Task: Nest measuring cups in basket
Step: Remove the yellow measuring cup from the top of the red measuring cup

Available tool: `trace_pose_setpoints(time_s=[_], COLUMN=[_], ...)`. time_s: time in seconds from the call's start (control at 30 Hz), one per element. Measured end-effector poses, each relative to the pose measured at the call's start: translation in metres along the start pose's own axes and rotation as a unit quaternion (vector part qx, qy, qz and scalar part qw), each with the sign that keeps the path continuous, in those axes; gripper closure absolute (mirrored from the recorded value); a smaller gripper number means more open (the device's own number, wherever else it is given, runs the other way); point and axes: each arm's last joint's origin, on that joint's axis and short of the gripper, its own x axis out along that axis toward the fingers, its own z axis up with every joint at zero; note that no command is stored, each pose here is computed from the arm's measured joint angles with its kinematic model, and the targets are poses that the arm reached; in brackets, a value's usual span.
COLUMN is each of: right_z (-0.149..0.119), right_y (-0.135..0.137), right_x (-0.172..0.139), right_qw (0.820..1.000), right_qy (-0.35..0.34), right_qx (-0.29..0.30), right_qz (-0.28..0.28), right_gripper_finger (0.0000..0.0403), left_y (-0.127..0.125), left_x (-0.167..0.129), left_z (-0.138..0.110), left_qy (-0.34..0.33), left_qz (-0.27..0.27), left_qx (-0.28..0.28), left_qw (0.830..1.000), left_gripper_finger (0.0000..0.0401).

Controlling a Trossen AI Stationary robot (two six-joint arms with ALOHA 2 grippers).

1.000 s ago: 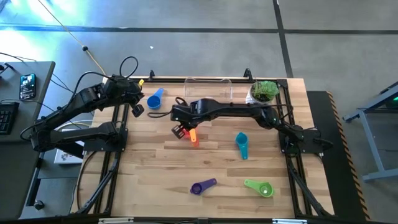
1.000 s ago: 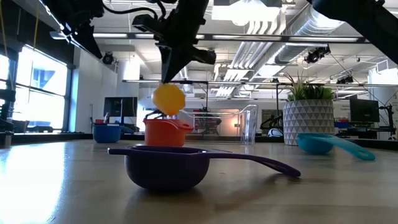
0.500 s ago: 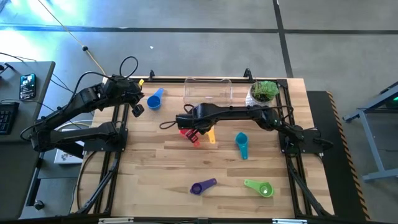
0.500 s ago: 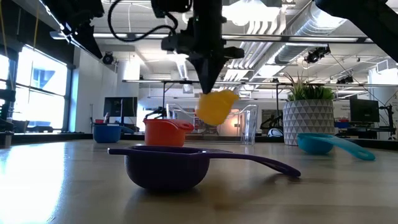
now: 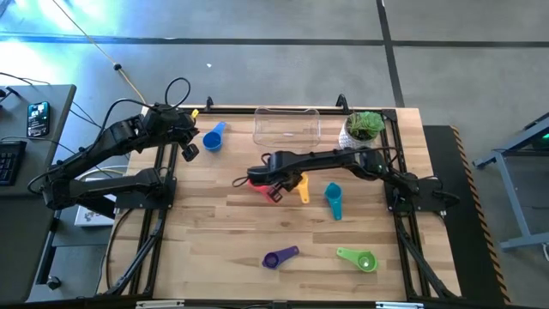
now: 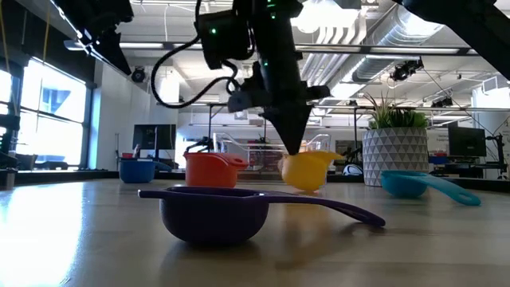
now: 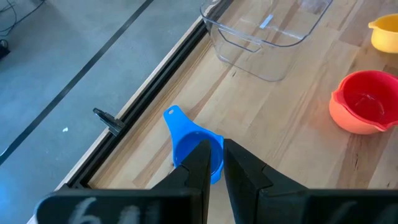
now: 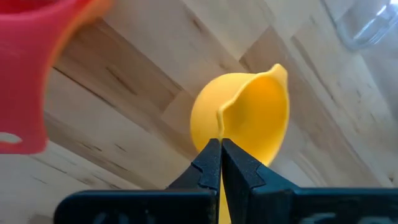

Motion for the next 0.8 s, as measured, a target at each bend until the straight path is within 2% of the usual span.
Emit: trace_pose_setpoints(time_s=[0.63,0.8], right_z=[0.01,0.012], right_y=[-0.002,-0.004], right_x=[0.008,0.008], right_qw=[0.998,0.998], right_qy=[0.022,0.025], right_qx=[-0.018,-0.012], right_qz=[0.05,0.053], right_gripper_finger=[0.0401,0.0365], left_y=[0.0,0.0], left_x=[0.001,0.001], left_z=[0.0,0.0], left_qy=[0.0,0.0], left_qz=[0.0,0.0], left_qx=[0.001,0.001], left_qw=[1.0,1.0], left_gripper_finger=[0.0366,0.0366])
